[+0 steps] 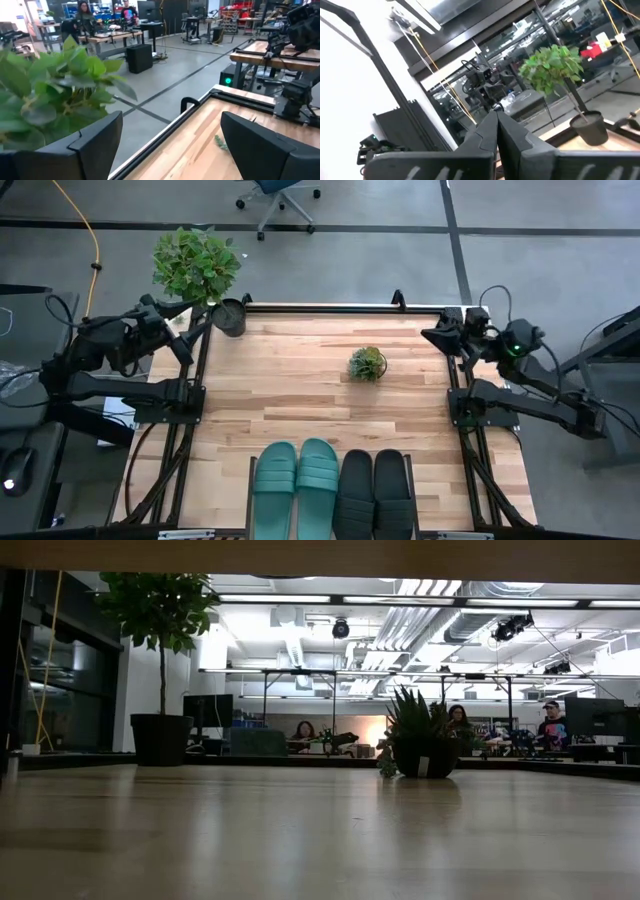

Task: Pick and place slides into the shelf
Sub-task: Return to Home Position

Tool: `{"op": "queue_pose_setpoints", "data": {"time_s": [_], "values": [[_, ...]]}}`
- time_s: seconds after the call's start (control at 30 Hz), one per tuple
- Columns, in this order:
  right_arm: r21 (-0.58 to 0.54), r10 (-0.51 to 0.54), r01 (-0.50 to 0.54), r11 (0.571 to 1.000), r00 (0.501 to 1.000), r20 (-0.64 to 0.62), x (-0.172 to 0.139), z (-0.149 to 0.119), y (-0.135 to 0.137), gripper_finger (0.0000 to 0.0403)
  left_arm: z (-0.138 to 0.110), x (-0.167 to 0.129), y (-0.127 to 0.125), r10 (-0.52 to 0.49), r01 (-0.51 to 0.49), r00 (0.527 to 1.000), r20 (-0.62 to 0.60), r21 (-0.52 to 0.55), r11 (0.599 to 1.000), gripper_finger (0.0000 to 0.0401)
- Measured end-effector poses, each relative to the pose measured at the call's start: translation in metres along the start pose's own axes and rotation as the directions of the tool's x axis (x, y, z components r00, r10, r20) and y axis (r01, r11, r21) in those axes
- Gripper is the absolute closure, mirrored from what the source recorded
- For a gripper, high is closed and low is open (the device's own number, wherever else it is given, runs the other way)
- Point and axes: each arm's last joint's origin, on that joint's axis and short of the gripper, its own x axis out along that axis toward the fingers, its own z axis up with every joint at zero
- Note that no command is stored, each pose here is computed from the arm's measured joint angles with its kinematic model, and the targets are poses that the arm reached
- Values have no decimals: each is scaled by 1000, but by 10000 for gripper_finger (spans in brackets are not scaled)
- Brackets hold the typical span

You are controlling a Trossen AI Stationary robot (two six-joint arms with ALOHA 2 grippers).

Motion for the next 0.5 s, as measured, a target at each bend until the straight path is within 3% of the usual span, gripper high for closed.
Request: {"op": "queue_pose_setpoints", "data": {"time_s": [0.2, 0.5], "values": [[33, 13, -13, 999, 1000, 22, -3, -15, -11, 403, -12, -2, 2, -2, 2, 1000, -3, -44, 999, 75], [47, -11, 11, 999, 1000, -9, -4, -33, -24, 403, -35, 5, -5, -98, 90, 993, -62, -118, 989, 75]]}}
